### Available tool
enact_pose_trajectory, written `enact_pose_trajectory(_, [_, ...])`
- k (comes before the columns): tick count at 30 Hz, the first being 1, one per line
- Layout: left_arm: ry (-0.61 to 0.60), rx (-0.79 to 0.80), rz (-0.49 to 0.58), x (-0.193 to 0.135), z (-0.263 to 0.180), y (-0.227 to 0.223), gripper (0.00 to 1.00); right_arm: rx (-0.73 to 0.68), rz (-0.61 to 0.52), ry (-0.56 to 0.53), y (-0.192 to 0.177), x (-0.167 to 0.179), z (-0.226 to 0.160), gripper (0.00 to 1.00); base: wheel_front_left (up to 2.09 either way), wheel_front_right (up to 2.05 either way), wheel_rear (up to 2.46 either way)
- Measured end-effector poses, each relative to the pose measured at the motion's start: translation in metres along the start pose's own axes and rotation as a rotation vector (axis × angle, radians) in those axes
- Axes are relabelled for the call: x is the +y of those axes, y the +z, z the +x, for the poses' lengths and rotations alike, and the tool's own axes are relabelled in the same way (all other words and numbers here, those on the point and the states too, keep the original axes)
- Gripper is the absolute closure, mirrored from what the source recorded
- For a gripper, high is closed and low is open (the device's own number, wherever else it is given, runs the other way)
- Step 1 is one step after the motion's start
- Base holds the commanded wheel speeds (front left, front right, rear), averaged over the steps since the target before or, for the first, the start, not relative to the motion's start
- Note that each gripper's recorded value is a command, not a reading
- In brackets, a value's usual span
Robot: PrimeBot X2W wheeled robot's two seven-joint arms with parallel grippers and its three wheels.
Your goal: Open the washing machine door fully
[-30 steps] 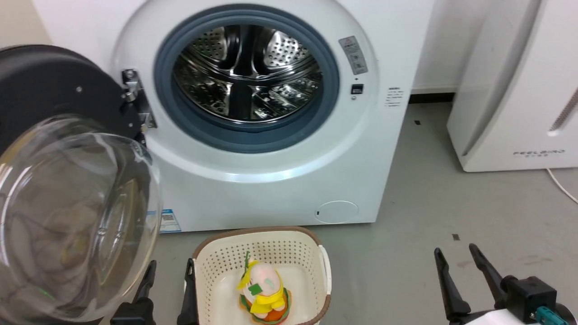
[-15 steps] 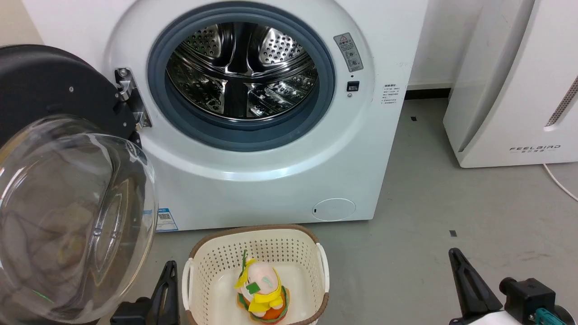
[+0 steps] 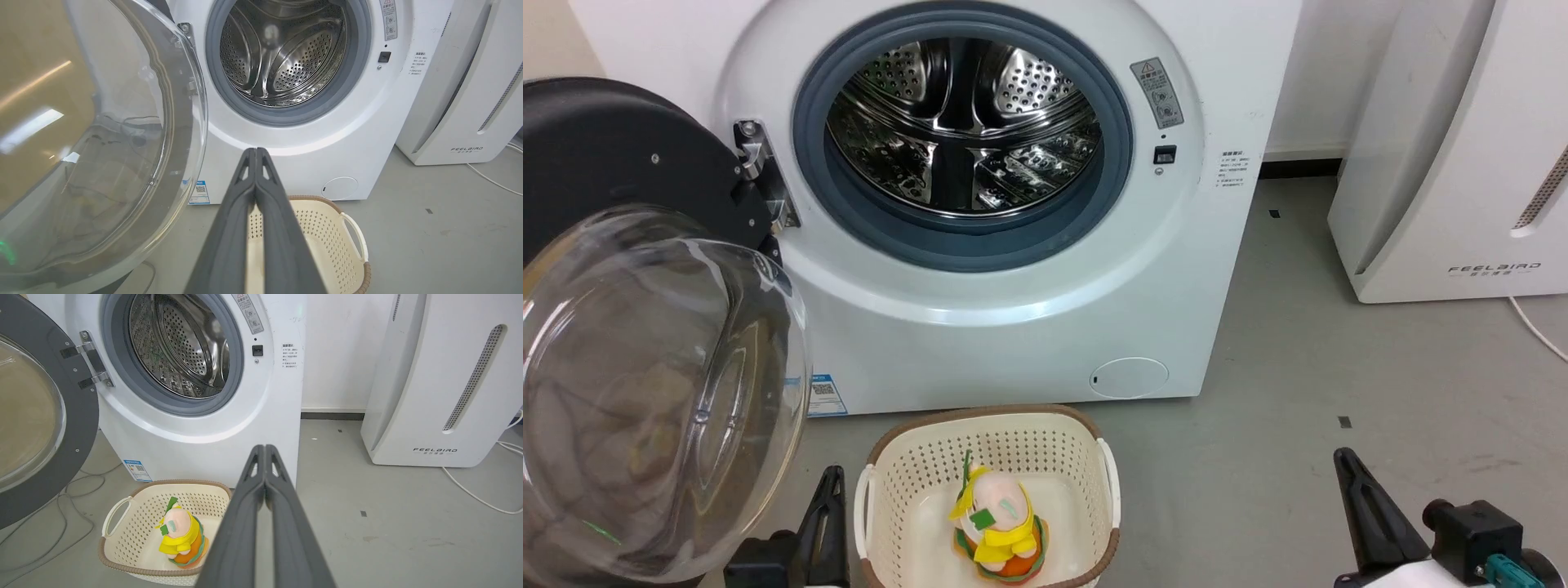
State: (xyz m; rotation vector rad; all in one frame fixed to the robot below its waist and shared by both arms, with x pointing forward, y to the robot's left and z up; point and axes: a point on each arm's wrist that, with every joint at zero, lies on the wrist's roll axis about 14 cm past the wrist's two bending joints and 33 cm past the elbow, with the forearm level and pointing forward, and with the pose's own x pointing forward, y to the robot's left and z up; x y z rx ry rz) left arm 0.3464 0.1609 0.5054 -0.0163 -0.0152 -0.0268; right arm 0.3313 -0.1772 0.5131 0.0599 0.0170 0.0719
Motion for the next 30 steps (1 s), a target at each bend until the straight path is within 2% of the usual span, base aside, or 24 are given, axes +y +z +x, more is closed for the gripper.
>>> enact_pose_trajectory(30, [0.004, -0.007, 0.011, 0.004, 0.009, 0.008, 1.0, -0.001, -0.029, 0.019, 0.004, 0.004, 0.011, 1.0, 0.0, 0.0, 0.0])
